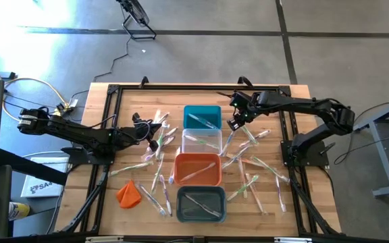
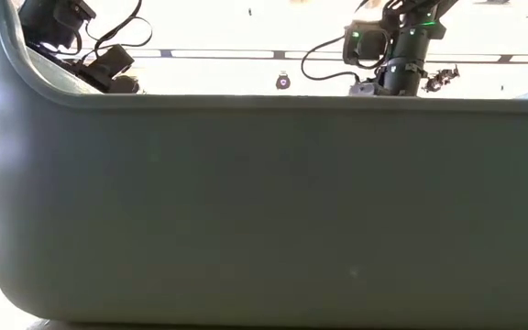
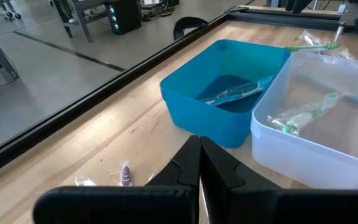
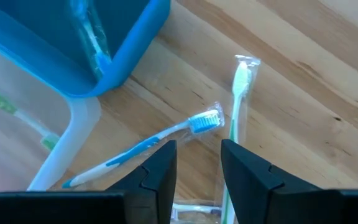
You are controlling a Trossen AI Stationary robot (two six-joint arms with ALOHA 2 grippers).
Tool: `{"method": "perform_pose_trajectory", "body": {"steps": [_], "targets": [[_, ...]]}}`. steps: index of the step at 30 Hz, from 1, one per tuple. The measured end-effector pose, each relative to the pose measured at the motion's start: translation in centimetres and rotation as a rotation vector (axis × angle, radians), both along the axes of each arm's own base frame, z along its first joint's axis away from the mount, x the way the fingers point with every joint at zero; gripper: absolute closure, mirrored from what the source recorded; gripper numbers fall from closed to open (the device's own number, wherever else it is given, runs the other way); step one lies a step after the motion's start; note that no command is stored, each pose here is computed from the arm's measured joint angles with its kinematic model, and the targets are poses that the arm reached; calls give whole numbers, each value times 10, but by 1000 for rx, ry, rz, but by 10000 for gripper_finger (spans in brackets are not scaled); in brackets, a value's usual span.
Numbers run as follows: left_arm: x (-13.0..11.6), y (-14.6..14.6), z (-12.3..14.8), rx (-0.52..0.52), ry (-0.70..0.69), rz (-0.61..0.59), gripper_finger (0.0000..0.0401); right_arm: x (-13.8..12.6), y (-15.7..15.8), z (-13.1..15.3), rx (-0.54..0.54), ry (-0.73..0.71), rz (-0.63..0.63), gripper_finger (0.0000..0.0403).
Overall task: Pick & Place Toothbrushes
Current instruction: Put the green toothbrush into the transparent bin
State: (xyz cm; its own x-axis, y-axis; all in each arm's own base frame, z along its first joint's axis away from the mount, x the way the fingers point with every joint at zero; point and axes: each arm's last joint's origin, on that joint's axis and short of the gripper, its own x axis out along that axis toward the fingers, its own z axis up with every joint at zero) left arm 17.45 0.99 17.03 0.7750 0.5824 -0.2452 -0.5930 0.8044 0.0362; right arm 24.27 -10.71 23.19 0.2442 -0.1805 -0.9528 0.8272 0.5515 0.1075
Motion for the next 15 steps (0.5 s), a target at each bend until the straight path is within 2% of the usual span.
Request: {"method": "perform_pose_trajectory", "body": {"steps": [15], "targets": [[0,0,0,0,0,0,401,-3,-6,-1,-30,22,-36,285]]}}
